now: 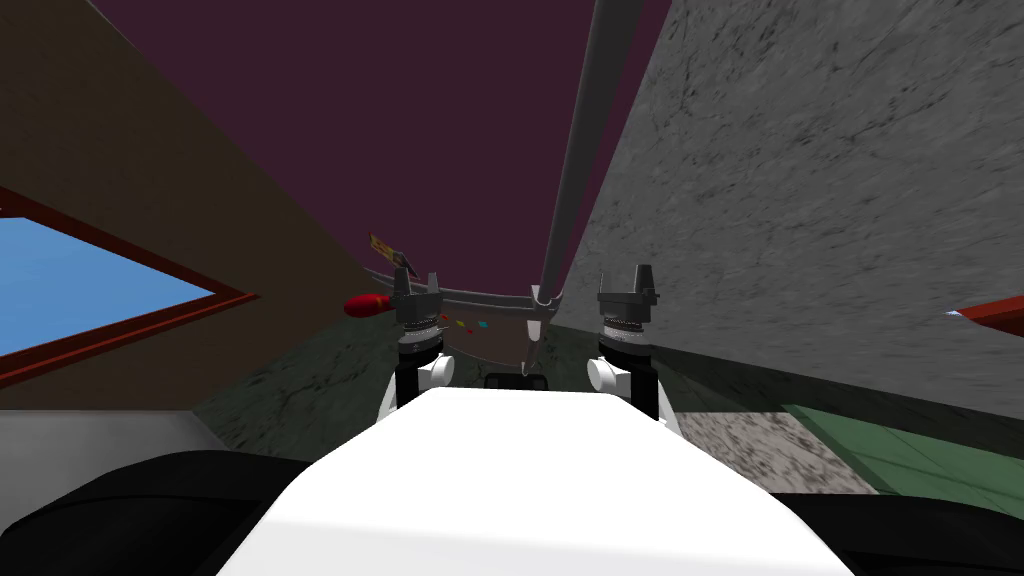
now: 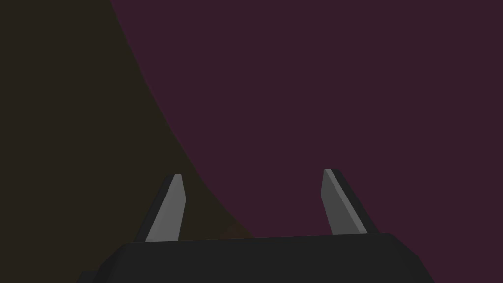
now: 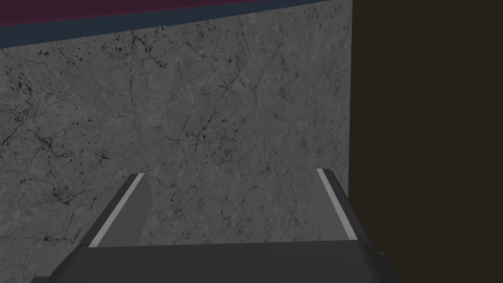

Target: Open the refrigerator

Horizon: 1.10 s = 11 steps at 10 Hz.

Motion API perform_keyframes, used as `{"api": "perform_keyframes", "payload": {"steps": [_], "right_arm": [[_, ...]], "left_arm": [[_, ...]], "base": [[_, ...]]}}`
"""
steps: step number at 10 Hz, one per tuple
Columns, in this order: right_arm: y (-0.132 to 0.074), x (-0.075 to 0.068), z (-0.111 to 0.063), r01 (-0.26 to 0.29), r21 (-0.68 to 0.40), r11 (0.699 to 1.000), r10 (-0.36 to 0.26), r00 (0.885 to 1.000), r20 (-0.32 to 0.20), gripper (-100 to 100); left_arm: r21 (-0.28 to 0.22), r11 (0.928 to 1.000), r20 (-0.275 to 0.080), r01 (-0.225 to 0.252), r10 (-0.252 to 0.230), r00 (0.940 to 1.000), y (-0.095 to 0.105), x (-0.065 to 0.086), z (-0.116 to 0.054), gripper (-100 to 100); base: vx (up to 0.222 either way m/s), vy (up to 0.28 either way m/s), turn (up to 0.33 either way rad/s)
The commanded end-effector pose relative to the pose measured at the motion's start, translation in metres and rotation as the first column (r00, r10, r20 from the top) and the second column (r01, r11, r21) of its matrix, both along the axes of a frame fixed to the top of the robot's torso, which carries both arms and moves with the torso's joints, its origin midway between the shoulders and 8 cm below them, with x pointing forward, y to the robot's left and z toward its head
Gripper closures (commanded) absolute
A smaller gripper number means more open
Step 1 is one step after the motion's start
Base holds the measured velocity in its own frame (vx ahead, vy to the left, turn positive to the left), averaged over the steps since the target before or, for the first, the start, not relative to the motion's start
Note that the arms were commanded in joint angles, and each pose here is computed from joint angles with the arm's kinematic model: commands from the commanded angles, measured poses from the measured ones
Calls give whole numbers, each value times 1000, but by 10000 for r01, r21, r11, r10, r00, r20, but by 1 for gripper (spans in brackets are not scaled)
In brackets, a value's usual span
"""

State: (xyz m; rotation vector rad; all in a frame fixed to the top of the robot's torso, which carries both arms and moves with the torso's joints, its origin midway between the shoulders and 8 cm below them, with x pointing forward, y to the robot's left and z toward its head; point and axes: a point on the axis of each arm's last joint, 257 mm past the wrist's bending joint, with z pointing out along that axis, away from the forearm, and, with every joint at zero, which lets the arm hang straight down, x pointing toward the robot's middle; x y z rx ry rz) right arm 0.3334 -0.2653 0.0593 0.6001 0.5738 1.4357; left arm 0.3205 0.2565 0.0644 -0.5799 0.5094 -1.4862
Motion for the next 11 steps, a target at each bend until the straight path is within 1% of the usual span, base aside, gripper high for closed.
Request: {"api": "perform_keyframes", "payload": {"steps": [1, 9, 10, 11], "right_arm": [[0, 0, 0, 0, 0, 10000, 0, 10000, 0, 0], [0, 0, 0, 0, -1, 10000, 0, 10000, 4, 0], [0, 0, 0, 0, -1, 10000, 0, 10000, 4, 0], [0, 0, 0, 0, 0, 10000, 0, 10000, -1, 0]], "left_arm": [[0, 10000, 0, 0, 0, 10000, 0, 0, 0, 0], [1, 10000, 4, 0, 0, 10000, 0, 0, 0, 0], [255, 9996, -115, 129, -126, 9999, -2, 3, -2, -100], [433, 9988, -220, 217, -208, 9995, -3, 6, -4, -100]], "base": [[0, 0, 0], [0, 0, 0], [-54, -5, -5], [-37, -33, -18]]}}
